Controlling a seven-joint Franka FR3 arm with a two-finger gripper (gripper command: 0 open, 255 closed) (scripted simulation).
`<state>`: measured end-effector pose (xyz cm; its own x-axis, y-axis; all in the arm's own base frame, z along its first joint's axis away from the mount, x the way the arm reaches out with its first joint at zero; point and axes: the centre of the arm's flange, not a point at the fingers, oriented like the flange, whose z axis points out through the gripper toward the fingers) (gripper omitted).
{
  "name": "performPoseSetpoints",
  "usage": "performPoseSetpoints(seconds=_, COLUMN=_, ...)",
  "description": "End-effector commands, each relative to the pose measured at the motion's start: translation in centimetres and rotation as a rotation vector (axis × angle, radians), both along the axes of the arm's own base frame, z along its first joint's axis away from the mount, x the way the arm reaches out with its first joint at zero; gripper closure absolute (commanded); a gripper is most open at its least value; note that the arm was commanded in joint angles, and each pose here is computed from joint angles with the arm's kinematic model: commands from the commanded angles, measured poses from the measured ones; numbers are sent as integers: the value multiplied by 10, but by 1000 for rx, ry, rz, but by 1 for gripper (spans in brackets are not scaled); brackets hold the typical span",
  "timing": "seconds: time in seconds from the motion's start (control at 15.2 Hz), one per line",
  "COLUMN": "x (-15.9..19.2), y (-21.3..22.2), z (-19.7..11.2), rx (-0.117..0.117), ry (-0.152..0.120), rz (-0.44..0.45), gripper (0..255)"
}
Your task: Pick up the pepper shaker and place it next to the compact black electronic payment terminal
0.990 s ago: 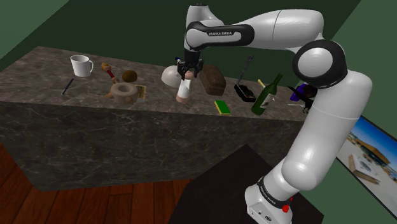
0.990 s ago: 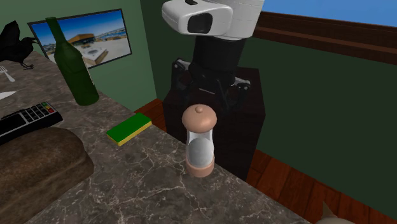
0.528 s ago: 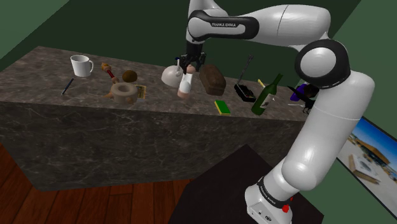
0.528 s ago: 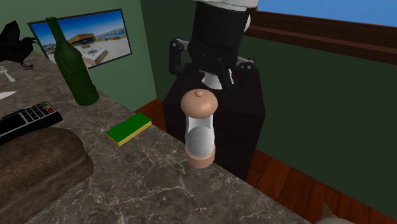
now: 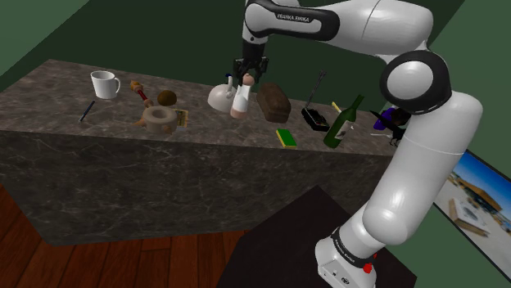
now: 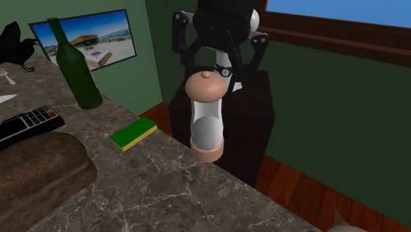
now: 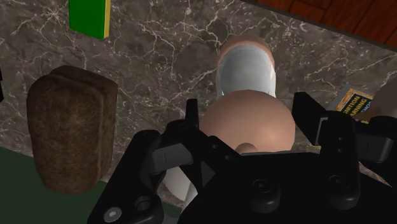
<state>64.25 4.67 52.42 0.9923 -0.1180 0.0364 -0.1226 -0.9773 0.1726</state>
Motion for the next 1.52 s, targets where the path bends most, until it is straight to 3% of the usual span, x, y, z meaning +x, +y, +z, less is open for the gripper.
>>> performPoseSetpoints(seconds=0.0, x=0, y=1, z=11, rx=0, ry=0, rz=0, gripper=255)
performPoseSetpoints(seconds=1.45, x=0, y=1, z=127, rx=0, ry=0, rz=0, gripper=255)
